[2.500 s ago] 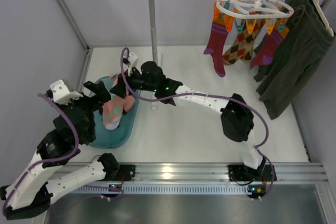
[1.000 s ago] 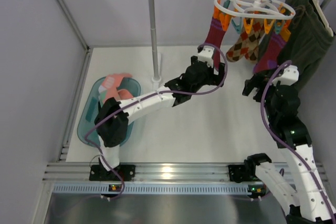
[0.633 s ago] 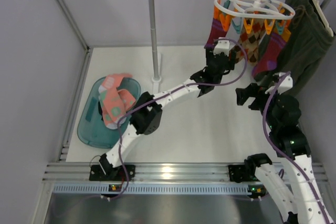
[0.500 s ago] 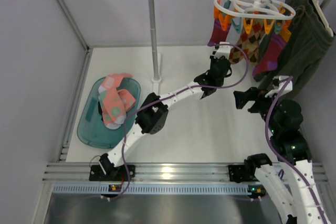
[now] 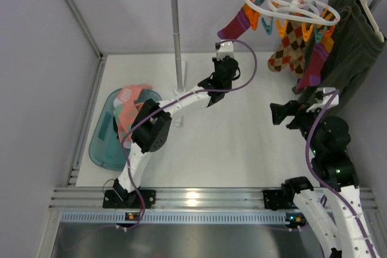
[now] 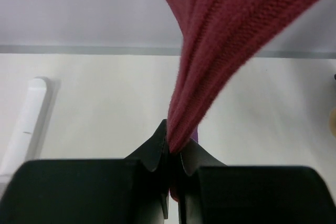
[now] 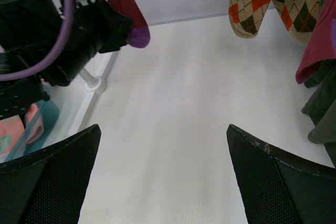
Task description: Remove the socks clipped to the hanger
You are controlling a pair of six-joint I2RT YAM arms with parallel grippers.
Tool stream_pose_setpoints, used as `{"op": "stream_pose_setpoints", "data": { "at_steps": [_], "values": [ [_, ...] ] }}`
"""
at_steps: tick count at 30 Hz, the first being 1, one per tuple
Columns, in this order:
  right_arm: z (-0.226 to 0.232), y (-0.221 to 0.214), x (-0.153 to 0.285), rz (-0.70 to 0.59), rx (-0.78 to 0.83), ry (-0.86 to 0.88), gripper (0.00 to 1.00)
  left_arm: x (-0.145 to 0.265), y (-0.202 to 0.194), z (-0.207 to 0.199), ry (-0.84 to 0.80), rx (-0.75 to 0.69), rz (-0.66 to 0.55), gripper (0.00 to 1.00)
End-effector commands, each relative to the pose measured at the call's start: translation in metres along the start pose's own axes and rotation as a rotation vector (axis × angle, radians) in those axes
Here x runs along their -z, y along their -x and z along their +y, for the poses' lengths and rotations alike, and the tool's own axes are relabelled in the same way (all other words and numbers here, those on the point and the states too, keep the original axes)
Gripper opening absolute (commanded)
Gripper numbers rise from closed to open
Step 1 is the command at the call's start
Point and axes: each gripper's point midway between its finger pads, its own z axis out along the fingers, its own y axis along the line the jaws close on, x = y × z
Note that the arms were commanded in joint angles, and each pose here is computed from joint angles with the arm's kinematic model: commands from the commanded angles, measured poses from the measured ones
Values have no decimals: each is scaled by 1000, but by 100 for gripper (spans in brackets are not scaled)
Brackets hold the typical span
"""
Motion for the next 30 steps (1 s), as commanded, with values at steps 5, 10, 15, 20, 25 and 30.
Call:
{"op": "stream_pose_setpoints", "data": {
  "at_steps": [5,10,15,20,25,30],
  "values": [
    [-24,7,-9,-15,34,-127,99,28,54,16,-77,184,-45,0],
    [-50,-7,-23,75,41,-260,99,12,67,68,-39,263,-25,0],
    [-70,-12,-40,86,6,-332,99,-11,77,96,-19,259,-22,1],
    [-80,-7,-50,71,-12,-339,99,-34,72,99,-48,224,6,2],
    [-38,-6,-59,58,16,-68,99,-30,74,89,-129,218,29,0],
    [-15,-3,-53,60,23,51,99,1,56,70,-246,250,112,0]
  ]
}}
